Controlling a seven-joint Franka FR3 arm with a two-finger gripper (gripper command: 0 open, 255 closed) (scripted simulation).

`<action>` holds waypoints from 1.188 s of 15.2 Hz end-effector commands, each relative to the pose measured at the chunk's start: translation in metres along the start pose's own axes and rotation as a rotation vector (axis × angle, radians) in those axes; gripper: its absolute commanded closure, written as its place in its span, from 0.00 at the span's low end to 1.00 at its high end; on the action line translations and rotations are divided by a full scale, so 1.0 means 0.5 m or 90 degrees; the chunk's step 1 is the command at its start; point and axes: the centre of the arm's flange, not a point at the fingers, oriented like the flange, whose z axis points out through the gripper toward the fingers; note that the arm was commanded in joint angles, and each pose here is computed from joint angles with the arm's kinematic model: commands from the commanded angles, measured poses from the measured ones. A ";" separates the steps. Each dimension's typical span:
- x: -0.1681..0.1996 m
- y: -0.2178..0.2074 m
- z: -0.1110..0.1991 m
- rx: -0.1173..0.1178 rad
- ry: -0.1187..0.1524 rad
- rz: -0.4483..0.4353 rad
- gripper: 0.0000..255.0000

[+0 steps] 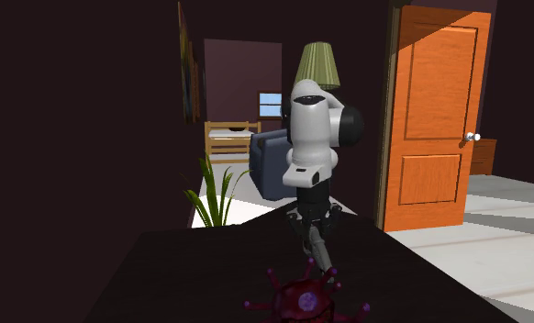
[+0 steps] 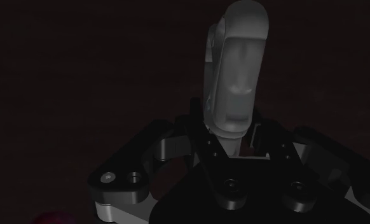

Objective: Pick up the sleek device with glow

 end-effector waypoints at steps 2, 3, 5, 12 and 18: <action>0.000 0.000 0.001 0.000 0.000 0.000 1.00; 0.000 0.000 0.001 0.000 0.000 0.000 1.00; 0.000 0.000 0.000 0.000 0.000 0.000 1.00; -0.002 -0.006 -0.051 0.000 0.000 0.000 1.00; -0.005 -0.011 -0.114 0.000 0.000 0.000 1.00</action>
